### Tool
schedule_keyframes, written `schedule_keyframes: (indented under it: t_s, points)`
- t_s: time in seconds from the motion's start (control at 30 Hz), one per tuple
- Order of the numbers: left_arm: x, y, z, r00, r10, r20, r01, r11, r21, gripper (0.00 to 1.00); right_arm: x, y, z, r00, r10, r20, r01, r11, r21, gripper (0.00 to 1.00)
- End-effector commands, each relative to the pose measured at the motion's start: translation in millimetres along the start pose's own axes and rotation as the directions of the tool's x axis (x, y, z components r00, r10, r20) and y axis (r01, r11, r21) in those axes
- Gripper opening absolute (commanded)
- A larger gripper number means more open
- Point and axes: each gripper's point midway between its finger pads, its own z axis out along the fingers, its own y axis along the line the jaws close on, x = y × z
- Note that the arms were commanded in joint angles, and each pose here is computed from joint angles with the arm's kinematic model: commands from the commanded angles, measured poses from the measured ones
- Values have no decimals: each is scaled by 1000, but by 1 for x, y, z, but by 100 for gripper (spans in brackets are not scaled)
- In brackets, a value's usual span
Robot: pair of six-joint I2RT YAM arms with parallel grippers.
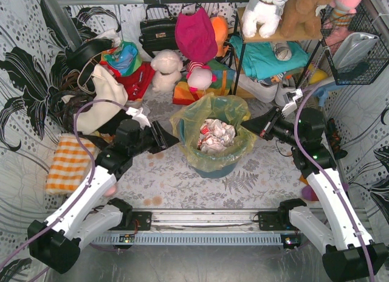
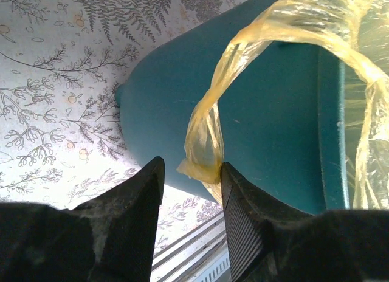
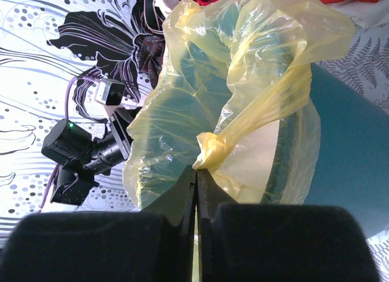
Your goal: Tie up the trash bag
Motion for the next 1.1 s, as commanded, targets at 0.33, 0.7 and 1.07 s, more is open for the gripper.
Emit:
schedule_keyframes:
  t_s: [0.33,0.7,1.07]
  points:
    - [-5,-10,17,1000,-2,17,1,996,94,65,-7,16,-6,998,-56,31,57,998,-32,0]
    - [4,24,28,997,47,-57,-51,996,-68,51,-6,13,-5,998,-48,26,49,998,-25,0]
    - [-18,21,10,996,93,12,-90,985,-146,11,-7,14,-4,998,-51,24,52,998,-20,0]
